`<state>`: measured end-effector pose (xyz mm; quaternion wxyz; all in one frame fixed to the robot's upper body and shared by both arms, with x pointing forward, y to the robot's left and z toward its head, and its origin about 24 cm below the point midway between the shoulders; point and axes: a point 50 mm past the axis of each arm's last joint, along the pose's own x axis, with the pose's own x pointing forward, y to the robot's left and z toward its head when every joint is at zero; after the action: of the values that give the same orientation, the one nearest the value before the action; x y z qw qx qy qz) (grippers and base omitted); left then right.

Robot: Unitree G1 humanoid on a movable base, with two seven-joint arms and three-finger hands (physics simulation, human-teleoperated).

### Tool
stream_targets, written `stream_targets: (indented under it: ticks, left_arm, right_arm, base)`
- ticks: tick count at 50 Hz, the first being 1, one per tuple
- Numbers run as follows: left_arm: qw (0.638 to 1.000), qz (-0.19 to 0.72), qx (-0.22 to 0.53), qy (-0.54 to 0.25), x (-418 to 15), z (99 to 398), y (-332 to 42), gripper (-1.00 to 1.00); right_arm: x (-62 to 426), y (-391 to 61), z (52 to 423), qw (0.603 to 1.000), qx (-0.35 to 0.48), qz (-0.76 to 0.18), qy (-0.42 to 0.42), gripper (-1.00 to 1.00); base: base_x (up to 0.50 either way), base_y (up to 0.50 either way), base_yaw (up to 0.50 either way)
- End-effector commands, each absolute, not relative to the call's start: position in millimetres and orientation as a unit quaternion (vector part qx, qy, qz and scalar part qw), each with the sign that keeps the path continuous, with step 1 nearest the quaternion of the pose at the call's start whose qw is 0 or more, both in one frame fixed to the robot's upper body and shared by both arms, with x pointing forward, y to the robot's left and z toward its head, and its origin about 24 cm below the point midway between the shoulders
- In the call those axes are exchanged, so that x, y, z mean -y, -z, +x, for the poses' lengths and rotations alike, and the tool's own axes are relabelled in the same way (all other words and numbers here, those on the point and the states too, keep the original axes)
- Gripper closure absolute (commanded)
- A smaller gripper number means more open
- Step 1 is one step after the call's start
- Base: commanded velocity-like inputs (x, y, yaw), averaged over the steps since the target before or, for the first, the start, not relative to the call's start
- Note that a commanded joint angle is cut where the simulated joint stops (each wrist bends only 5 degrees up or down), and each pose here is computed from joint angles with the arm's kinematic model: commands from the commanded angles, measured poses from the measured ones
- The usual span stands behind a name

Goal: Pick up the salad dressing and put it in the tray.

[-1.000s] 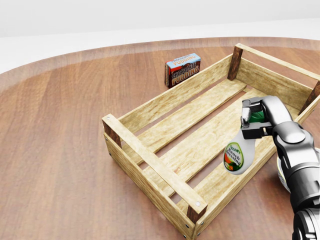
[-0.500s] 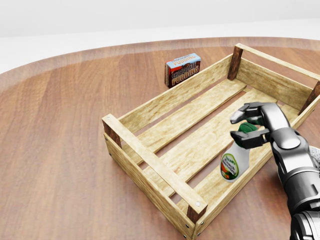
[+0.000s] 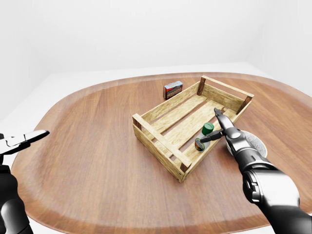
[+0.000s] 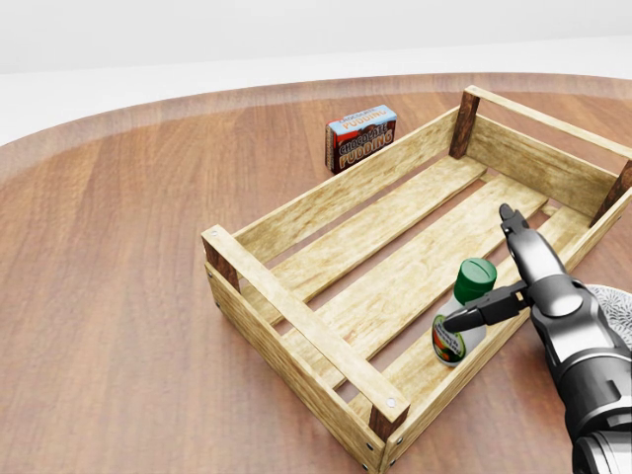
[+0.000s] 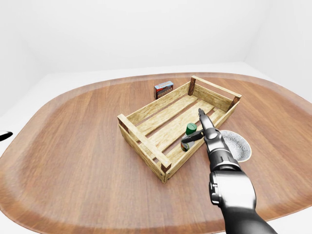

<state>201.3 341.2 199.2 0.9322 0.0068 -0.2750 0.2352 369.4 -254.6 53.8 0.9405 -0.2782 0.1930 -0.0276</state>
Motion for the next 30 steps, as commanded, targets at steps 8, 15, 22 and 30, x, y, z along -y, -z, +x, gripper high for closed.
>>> stream_targets:
  ticks: [8,15,22,30]
  left_arm:
    - [0.930,0.009,0.284,-0.233,-338.5,199.1,-202.8,-1.00]
    - [0.930,0.009,0.285,-0.233,-338.6,198.9,-203.4,-1.00]
    - [0.931,0.009,0.281,-0.233,-339.4,199.8,-201.6,-1.00]
    - [0.932,0.009,0.278,-0.232,-339.3,200.8,-200.5,-1.00]
  right_arm:
    - [247.0,-103.2,392.1,0.944,-0.124,-0.306,0.011,-1.00]
    - [229.2,-154.9,407.1,0.947,-0.035,-0.319,-0.019,-1.00]
    - [216.5,-189.5,405.7,0.941,0.043,-0.332,-0.045,-1.00]
    - [208.6,-223.3,395.7,0.930,0.103,-0.349,-0.056,-1.00]
  base:
    - [0.00,0.00,0.00]
    - [0.00,0.00,0.00]
    - [0.00,0.00,0.00]
    - [0.00,0.00,0.00]
